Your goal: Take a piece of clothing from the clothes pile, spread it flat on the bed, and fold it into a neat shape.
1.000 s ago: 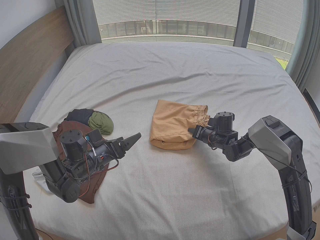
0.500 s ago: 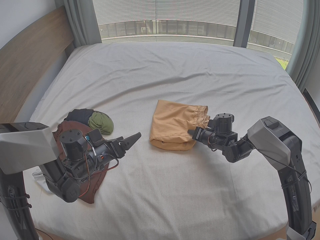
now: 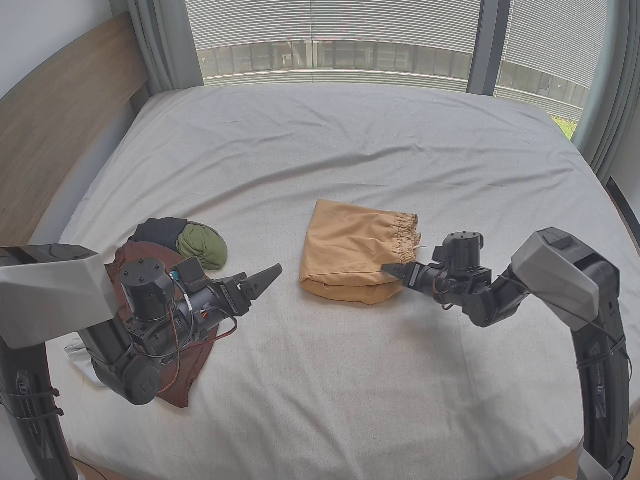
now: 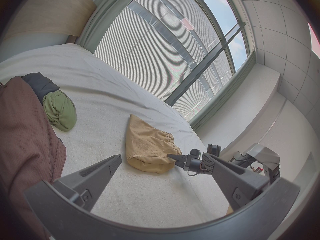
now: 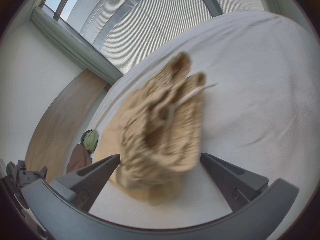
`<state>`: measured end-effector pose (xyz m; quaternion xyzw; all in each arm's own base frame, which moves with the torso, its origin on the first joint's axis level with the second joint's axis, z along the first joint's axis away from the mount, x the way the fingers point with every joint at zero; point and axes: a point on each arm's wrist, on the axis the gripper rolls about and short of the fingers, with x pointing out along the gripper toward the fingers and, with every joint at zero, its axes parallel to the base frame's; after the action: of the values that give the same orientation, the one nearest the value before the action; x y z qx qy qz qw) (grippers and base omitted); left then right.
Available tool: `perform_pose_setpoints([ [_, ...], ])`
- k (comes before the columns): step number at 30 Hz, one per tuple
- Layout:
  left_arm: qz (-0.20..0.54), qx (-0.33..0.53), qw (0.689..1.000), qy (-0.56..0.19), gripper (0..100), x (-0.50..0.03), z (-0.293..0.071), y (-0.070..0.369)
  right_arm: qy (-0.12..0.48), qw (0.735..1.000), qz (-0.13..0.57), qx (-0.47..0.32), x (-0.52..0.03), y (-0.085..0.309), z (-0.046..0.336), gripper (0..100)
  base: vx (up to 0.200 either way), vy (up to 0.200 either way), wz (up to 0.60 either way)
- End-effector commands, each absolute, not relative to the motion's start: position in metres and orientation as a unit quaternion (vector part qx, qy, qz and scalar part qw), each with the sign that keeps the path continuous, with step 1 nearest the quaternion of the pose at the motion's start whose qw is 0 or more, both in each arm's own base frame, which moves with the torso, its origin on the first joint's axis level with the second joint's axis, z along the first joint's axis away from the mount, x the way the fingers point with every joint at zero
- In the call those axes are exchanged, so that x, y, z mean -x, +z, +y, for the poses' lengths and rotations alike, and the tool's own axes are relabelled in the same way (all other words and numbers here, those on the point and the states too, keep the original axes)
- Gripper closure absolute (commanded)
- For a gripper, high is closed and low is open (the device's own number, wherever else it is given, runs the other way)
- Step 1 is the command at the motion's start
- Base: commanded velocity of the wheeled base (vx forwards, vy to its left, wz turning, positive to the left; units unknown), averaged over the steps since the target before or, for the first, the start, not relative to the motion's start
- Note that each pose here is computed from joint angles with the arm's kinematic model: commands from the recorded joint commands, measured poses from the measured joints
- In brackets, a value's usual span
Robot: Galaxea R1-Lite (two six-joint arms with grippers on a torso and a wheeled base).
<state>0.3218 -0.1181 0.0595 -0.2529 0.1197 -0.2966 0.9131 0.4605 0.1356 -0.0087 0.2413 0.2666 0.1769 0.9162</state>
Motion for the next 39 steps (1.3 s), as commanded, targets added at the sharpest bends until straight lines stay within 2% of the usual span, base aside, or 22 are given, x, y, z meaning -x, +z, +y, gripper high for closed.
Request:
perform_pose_setpoints([
  [1, 0.117, 0.253, 0.913, -0.297, 0, -0.322, -0.118, 0.061, 0.130, 0.933, 0.229, -0.245, -0.457, 0.030, 0.096, 0, 0.000, 0.000, 0.00],
  [3, 0.117, 0.253, 0.913, -0.297, 0, -0.322, -0.119, 0.061, 0.123, 0.936, 0.220, -0.248, -0.457, 0.039, 0.088, 0, 0.000, 0.000, 0.00],
  [4, 0.116, 0.253, 0.913, -0.298, 0, -0.322, -0.119, 0.061, 0.120, 0.940, 0.201, -0.250, -0.457, 0.056, 0.080, 0, 0.000, 0.000, 0.00],
  [8, 0.109, 0.254, 0.913, -0.300, 0, -0.321, -0.118, 0.067, 0.133, 0.944, 0.170, -0.251, -0.454, 0.085, 0.080, 0, 0.000, 0.000, 0.00],
  [10, 0.108, 0.254, 0.913, -0.299, 0, -0.321, -0.118, 0.067, 0.149, 0.944, 0.151, -0.252, -0.449, 0.104, 0.088, 0, 0.000, 0.000, 0.00],
  [19, 0.108, 0.254, 0.913, -0.299, 0, -0.321, -0.118, 0.067, 0.213, 0.935, 0.144, -0.245, -0.443, 0.116, 0.146, 0, 0.000, 0.000, 0.00],
  [26, 0.107, 0.255, 0.915, -0.294, 0, -0.323, -0.114, 0.067, 0.207, 0.930, 0.185, -0.241, -0.464, 0.072, 0.164, 0, 0.000, 0.000, 0.00],
  [33, 0.107, 0.255, 0.916, -0.291, 0, -0.324, -0.112, 0.066, 0.193, 0.917, 0.246, -0.248, -0.470, 0.007, 0.177, 0, 0.000, 0.000, 0.00],
  [39, 0.108, 0.255, 0.916, -0.292, 0, -0.324, -0.111, 0.066, 0.183, 0.917, 0.256, -0.246, -0.469, -0.008, 0.179, 0, 0.000, 0.000, 0.00],
])
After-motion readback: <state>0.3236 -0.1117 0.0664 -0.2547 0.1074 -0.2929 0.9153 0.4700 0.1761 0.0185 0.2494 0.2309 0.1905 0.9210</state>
